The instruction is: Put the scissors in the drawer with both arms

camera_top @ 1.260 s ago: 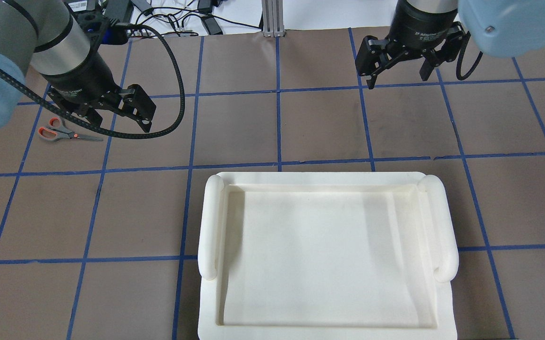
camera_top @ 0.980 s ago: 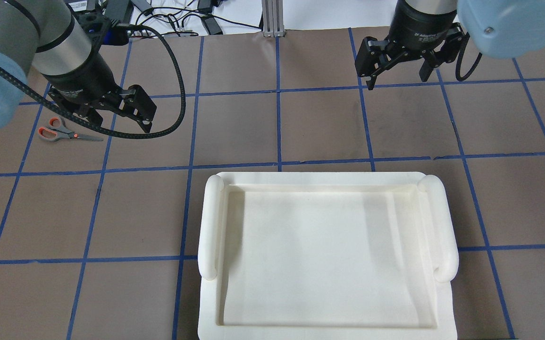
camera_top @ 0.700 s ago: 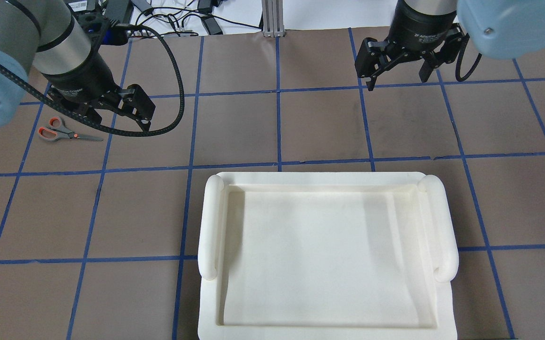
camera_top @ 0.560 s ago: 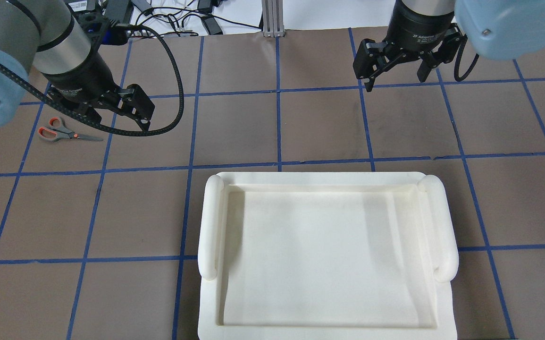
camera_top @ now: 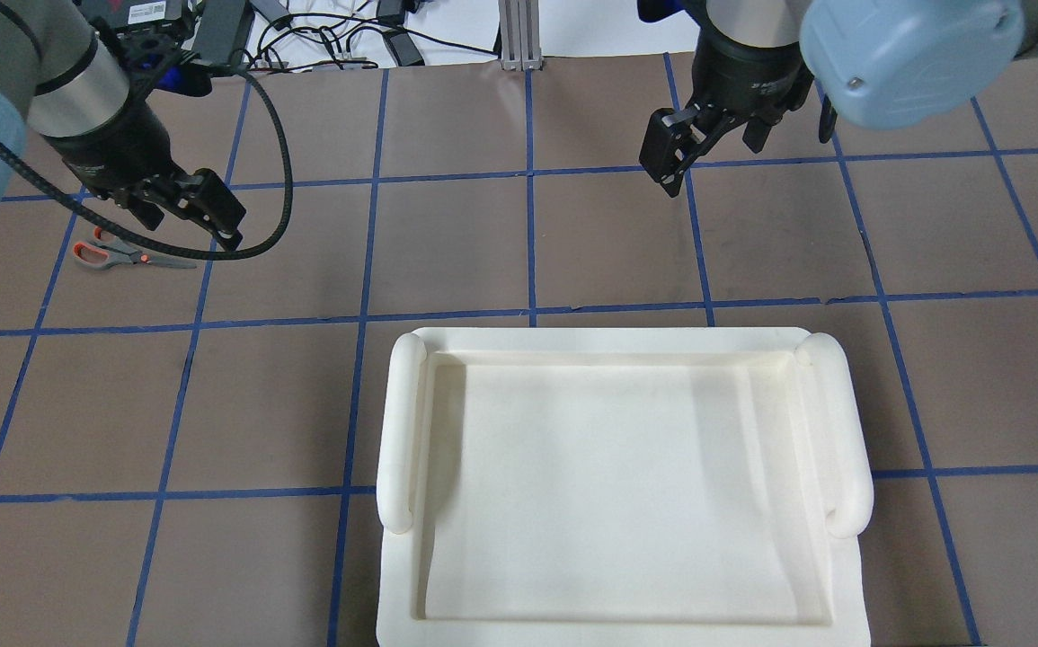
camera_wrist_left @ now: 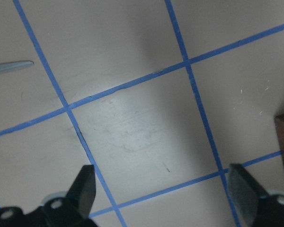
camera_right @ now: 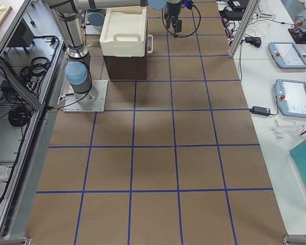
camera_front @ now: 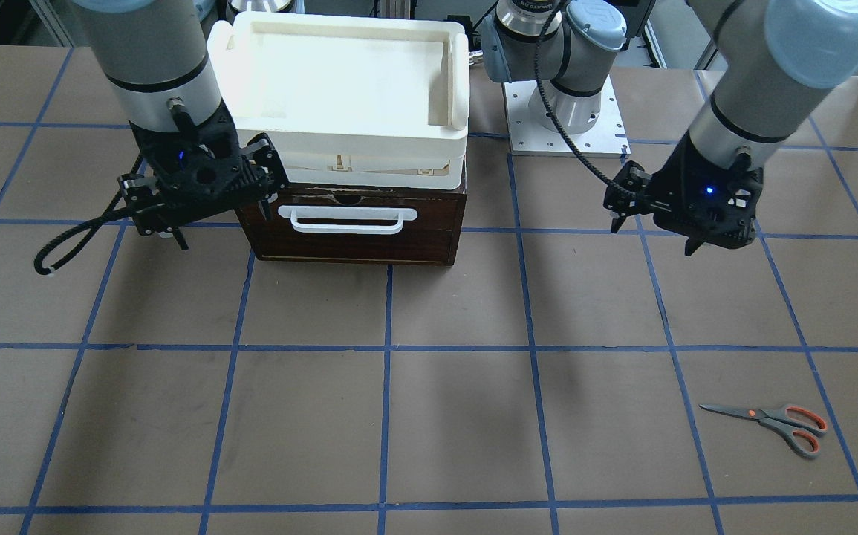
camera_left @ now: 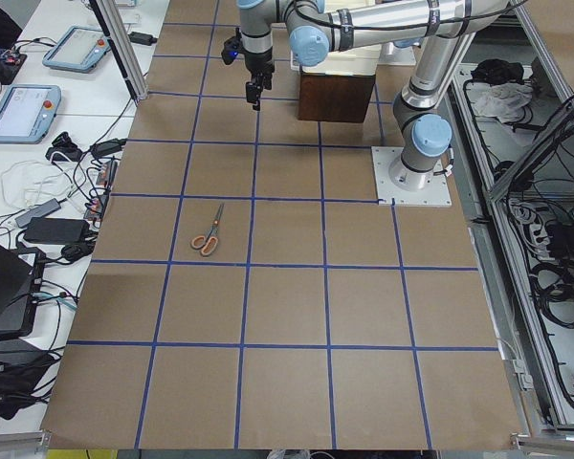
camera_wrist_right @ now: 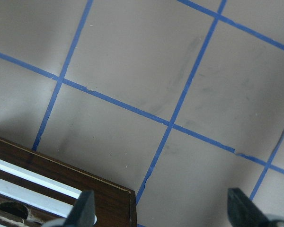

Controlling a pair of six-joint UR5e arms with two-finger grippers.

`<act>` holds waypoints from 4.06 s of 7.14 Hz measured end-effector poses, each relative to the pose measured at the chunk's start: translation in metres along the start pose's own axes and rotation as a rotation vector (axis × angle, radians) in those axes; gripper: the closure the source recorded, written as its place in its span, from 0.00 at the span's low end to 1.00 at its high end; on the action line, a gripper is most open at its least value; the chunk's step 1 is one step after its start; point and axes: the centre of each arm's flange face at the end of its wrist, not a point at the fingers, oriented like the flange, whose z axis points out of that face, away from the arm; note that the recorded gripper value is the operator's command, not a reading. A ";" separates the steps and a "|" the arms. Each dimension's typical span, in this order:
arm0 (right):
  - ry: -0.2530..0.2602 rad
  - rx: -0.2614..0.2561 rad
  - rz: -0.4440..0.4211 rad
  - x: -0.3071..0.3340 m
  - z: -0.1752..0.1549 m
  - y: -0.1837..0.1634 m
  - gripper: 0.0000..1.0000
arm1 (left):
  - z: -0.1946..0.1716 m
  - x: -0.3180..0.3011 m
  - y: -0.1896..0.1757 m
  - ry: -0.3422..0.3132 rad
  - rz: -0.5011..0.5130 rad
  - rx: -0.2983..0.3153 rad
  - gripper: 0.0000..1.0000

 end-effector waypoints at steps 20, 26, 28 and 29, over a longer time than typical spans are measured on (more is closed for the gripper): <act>-0.257 -0.112 -0.921 -0.083 0.113 -0.029 0.00 | 0.262 -0.267 -0.038 -0.093 1.378 -0.051 0.06; -0.285 -0.138 -1.043 -0.087 0.132 -0.032 0.00 | 0.268 -0.278 -0.029 -0.084 1.359 -0.054 0.14; -0.312 -0.167 -1.042 -0.087 0.142 -0.033 0.00 | 0.270 -0.282 -0.026 -0.079 1.349 -0.051 0.98; -0.323 -0.178 -1.042 -0.087 0.146 -0.032 0.00 | 0.270 -0.283 -0.026 -0.080 1.349 -0.050 1.00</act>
